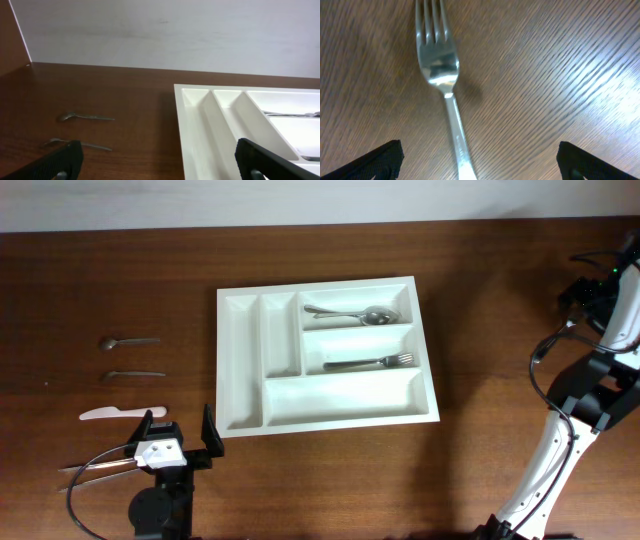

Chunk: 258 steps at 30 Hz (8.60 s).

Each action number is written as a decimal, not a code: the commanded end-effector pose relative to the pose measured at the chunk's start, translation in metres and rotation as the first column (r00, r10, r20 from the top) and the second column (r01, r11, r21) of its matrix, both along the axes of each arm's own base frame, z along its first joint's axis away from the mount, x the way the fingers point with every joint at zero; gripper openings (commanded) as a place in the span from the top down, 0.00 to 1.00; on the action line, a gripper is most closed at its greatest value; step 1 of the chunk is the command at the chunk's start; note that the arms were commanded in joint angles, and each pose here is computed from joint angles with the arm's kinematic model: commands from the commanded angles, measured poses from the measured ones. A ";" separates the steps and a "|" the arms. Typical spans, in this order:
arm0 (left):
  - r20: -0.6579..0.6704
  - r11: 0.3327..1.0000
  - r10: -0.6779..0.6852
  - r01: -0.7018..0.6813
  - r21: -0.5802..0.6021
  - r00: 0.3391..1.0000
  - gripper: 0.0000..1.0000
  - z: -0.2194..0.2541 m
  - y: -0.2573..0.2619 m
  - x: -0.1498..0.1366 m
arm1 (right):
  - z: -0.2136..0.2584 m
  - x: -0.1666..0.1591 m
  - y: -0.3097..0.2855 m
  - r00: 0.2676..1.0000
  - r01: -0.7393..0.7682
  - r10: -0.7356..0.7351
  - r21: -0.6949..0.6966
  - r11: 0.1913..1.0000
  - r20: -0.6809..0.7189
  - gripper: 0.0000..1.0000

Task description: Pack container

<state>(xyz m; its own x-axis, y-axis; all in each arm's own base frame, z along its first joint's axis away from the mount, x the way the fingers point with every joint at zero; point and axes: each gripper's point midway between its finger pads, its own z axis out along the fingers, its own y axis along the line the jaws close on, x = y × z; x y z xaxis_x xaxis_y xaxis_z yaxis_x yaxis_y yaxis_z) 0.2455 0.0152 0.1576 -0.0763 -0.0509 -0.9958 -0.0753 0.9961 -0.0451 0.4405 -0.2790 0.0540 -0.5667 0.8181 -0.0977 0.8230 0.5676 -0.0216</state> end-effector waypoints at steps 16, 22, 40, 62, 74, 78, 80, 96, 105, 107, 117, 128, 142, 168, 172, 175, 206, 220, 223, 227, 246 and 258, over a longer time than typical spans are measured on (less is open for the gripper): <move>0.001 1.000 -0.020 0.020 0.011 1.000 0.01 -0.001 -0.004 0.000 | -0.055 0.014 0.031 0.998 -0.053 0.056 0.065 0.996 -0.043 0.01; 0.001 1.000 -0.020 0.020 0.011 1.000 0.01 -0.001 -0.004 0.000 | -0.061 0.013 0.030 0.997 -0.052 0.055 0.067 0.996 -0.047 0.01; 0.001 1.000 -0.020 0.020 0.011 1.000 0.01 -0.001 -0.004 0.000 | -0.087 0.000 0.033 0.995 -0.027 0.036 0.094 0.995 -0.094 0.55; 0.001 1.000 -0.020 0.020 0.011 1.000 0.01 -0.001 -0.004 0.000 | 0.009 0.017 0.068 0.964 0.265 -0.264 0.055 0.963 -0.016 0.96; 0.001 1.000 -0.020 0.020 0.011 1.000 0.01 -0.001 -0.004 0.000 | 0.152 0.061 0.241 0.909 0.254 -0.322 0.260 0.931 0.264 0.96; 0.001 1.000 -0.020 0.020 0.011 1.000 0.01 -0.001 -0.004 0.000 | 0.152 0.059 0.334 0.936 0.184 -0.259 0.295 0.938 0.239 0.96; 0.001 1.000 -0.020 0.020 0.011 1.000 0.01 -0.001 -0.004 0.000 | 0.149 0.053 0.370 0.947 0.162 -0.234 0.304 0.939 0.220 0.96; 0.001 1.000 -0.020 0.020 0.011 1.000 0.01 -0.001 -0.004 0.000 | 0.072 -0.001 0.436 0.951 0.303 -0.275 0.269 0.914 -0.139 0.96; 0.001 1.000 -0.020 0.020 0.011 1.000 0.01 -0.001 -0.004 0.000 | 0.056 -0.021 0.458 0.935 0.334 -0.295 0.208 0.919 -0.196 0.96; 0.001 1.000 -0.020 0.020 0.011 1.000 0.01 -0.001 -0.004 0.000 | 0.045 -0.031 0.460 0.922 0.348 -0.301 0.178 0.920 -0.243 0.96; 0.001 1.000 -0.020 0.020 0.011 1.000 0.01 -0.001 -0.004 0.000 | 0.022 -0.047 0.448 0.884 0.392 -0.349 0.089 0.915 -0.311 0.83; 0.001 1.000 -0.020 0.020 0.011 1.000 0.01 -0.001 -0.004 0.000 | 0.035 -0.010 0.424 0.964 0.239 -0.221 0.121 0.963 -0.147 0.30; 0.001 1.000 -0.020 0.020 0.011 1.000 0.01 -0.001 -0.004 0.000 | 0.180 0.051 0.170 0.869 -0.391 0.448 -0.260 0.883 0.213 0.01; -0.212 0.985 -0.167 0.170 -0.002 0.963 0.01 0.132 -0.029 -0.017 | 0.103 0.028 0.112 0.901 -0.431 0.432 -0.175 0.885 -0.031 0.01; -0.339 0.916 0.297 -0.367 -0.164 0.893 0.01 0.128 0.046 -0.022 | 0.103 0.028 0.112 0.901 -0.431 0.432 -0.175 0.885 -0.032 0.01; -0.507 0.759 0.476 -0.627 -0.177 0.719 0.01 0.122 0.073 -0.036 | 0.103 0.028 0.112 0.901 -0.431 0.432 -0.175 0.885 -0.032 0.01; -0.948 -0.046 0.311 -0.997 0.054 -0.066 0.01 -0.087 0.116 -0.082 | 0.103 0.028 0.112 0.901 -0.431 0.433 -0.175 0.885 -0.032 0.01; -0.971 0.053 0.237 -0.998 -0.016 0.028 0.01 -0.136 0.124 -0.046 | 0.103 0.028 0.112 0.901 -0.431 0.432 -0.175 0.885 -0.032 0.01; -0.975 0.027 0.221 -0.999 -0.023 0.028 0.01 -0.145 0.119 -0.050 | 0.103 0.028 0.112 0.901 -0.431 0.432 -0.175 0.885 -0.032 0.01; -0.977 -0.032 0.214 -0.999 0.002 -0.009 0.01 -0.147 0.115 -0.059 | 0.103 0.028 0.112 0.901 -0.431 0.432 -0.175 0.885 -0.032 0.01; -0.978 -0.032 0.208 -0.999 -0.026 0.019 0.01 -0.163 0.110 -0.061 | 0.103 0.028 0.112 0.901 -0.431 0.432 -0.175 0.885 -0.032 0.01; -0.985 -0.055 0.144 -0.993 -0.103 0.094 0.01 -0.164 0.104 -0.048 | 0.103 0.028 0.112 0.901 -0.432 0.433 -0.175 0.885 -0.032 0.01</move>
<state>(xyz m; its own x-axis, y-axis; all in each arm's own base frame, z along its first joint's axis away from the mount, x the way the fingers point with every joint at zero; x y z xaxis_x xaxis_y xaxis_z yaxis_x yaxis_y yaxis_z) 0.1936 0.1244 -0.0033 0.0793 -0.9902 -0.1149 -0.9968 -0.0799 0.0009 0.4682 -0.1669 0.1608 -0.8509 0.4728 -0.2290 0.5078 0.8520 -0.1278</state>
